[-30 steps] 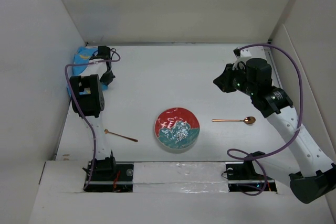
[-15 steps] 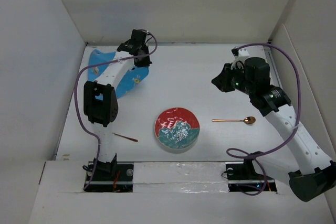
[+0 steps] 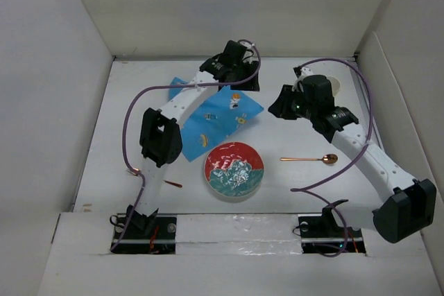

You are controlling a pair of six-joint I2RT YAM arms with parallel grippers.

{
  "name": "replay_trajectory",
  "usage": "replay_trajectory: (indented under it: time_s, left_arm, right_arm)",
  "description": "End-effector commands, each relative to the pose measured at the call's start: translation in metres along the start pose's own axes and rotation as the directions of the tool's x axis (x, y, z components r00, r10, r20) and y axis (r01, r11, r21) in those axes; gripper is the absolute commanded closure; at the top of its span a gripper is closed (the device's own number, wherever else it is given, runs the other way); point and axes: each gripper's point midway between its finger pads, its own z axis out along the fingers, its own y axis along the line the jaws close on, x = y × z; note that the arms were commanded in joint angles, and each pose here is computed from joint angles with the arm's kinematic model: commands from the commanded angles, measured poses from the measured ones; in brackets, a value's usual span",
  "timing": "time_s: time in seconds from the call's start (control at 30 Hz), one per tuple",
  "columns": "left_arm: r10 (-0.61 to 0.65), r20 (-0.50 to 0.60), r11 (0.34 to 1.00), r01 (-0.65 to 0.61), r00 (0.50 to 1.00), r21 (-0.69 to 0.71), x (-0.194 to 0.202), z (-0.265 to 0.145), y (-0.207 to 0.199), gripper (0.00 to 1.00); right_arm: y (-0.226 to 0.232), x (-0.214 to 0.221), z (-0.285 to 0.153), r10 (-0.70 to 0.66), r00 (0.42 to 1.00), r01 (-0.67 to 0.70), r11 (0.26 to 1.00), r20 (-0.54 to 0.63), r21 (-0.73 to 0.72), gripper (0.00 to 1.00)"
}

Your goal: Set the dinner table for one person

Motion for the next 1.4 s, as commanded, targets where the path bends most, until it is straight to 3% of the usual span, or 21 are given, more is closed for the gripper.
replay_trajectory:
  time_s: [0.0, 0.07, 0.1, 0.13, 0.2, 0.23, 0.3, 0.33, 0.57, 0.73, 0.97, 1.1, 1.13, 1.2, 1.23, 1.27, 1.37]
  left_arm:
    - [-0.026, 0.042, 0.999, 0.024, 0.999, 0.033, -0.018, -0.015, -0.015, 0.53]
    - [-0.044, 0.082, 0.999, 0.043, 0.996, 0.011, -0.027, -0.024, -0.003, 0.48]
    - [-0.057, 0.157, 0.998, 0.059, 0.986, -0.007, -0.046, -0.053, 0.005, 0.47]
    - [-0.074, 0.129, 0.996, 0.08, 0.989, -0.036, -0.036, -0.046, 0.022, 0.47]
    - [-0.113, 0.235, 0.987, 0.136, 0.965, -0.084, -0.053, -0.081, 0.054, 0.48]
    - [-0.136, 0.208, 0.979, 0.163, 0.969, -0.119, -0.04, -0.076, 0.076, 0.48]
    - [-0.177, 0.273, 0.962, 0.224, 0.946, -0.153, -0.044, -0.1, 0.102, 0.48]
    - [-0.229, 0.253, 0.933, 0.286, 0.94, -0.217, -0.021, -0.101, 0.141, 0.48]
    - [-0.409, 0.344, 0.786, 0.518, 0.845, -0.338, 0.048, -0.146, 0.253, 0.42]
    - [-0.452, 0.31, 0.763, 0.543, 0.836, -0.351, 0.074, -0.143, 0.275, 0.33]
    - [-0.479, 0.201, 0.807, 0.519, 0.854, -0.283, 0.081, -0.1, 0.278, 0.32]
    - [-0.489, 0.167, 0.806, 0.517, 0.856, -0.289, 0.087, -0.085, 0.287, 0.41]
    - [-0.488, 0.164, 0.807, 0.515, 0.857, -0.29, 0.088, -0.082, 0.288, 0.51]
    - [-0.492, 0.153, 0.804, 0.515, 0.857, -0.296, 0.092, -0.075, 0.293, 0.66]
    - [-0.487, 0.155, 0.808, 0.511, 0.859, -0.292, 0.087, -0.074, 0.293, 0.93]
    - [-0.489, 0.153, 0.807, 0.512, 0.859, -0.295, 0.087, -0.074, 0.294, 1.0]
    - [-0.47, 0.204, 0.826, 0.51, 0.859, -0.241, 0.061, -0.083, 0.284, 1.0]
  right_arm:
    - [-0.008, -0.005, 0.018, 0.055, 0.997, -0.056, 0.998, 0.045, 0.021, 0.64]
    - [-0.012, 0.001, 0.025, 0.069, 0.997, -0.07, 0.997, 0.039, 0.027, 0.49]
    - [-0.018, 0.007, 0.032, 0.088, 0.995, -0.09, 0.995, 0.036, 0.039, 0.38]
    - [-0.021, 0.009, 0.034, 0.09, 0.995, -0.092, 0.994, 0.034, 0.053, 0.38]
    - [-0.031, 0.012, 0.046, 0.104, 0.994, -0.106, 0.989, 0.019, 0.103, 0.35]
    - [-0.038, 0.017, 0.053, 0.108, 0.994, -0.108, 0.986, 0.007, 0.128, 0.35]
    - [-0.051, 0.028, 0.062, 0.126, 0.991, -0.115, 0.973, -0.046, 0.199, 0.34]
    - [-0.058, 0.031, 0.075, 0.134, 0.989, -0.115, 0.967, -0.066, 0.228, 0.35]
    - [-0.08, 0.053, 0.136, 0.194, 0.965, -0.129, 0.936, -0.175, 0.327, 0.35]
    - [-0.1, 0.063, 0.158, 0.232, 0.95, -0.121, 0.89, -0.207, 0.44, 0.35]
    - [-0.108, 0.087, 0.179, 0.272, 0.928, -0.115, 0.86, -0.256, 0.498, 0.42]
    - [-0.108, 0.097, 0.19, 0.296, 0.915, -0.12, 0.849, -0.275, 0.515, 0.53]
    - [-0.103, 0.095, 0.194, 0.29, 0.918, -0.118, 0.853, -0.272, 0.509, 0.57]
    - [-0.106, 0.097, 0.2, 0.296, 0.917, -0.123, 0.849, -0.269, 0.514, 0.8]
    - [-0.104, 0.094, 0.203, 0.294, 0.919, -0.13, 0.855, -0.262, 0.503, 0.89]
    - [-0.099, 0.088, 0.206, 0.289, 0.924, -0.14, 0.865, -0.251, 0.481, 1.0]
    - [-0.069, 0.045, 0.215, 0.241, 0.955, -0.167, 0.921, -0.176, 0.353, 1.0]
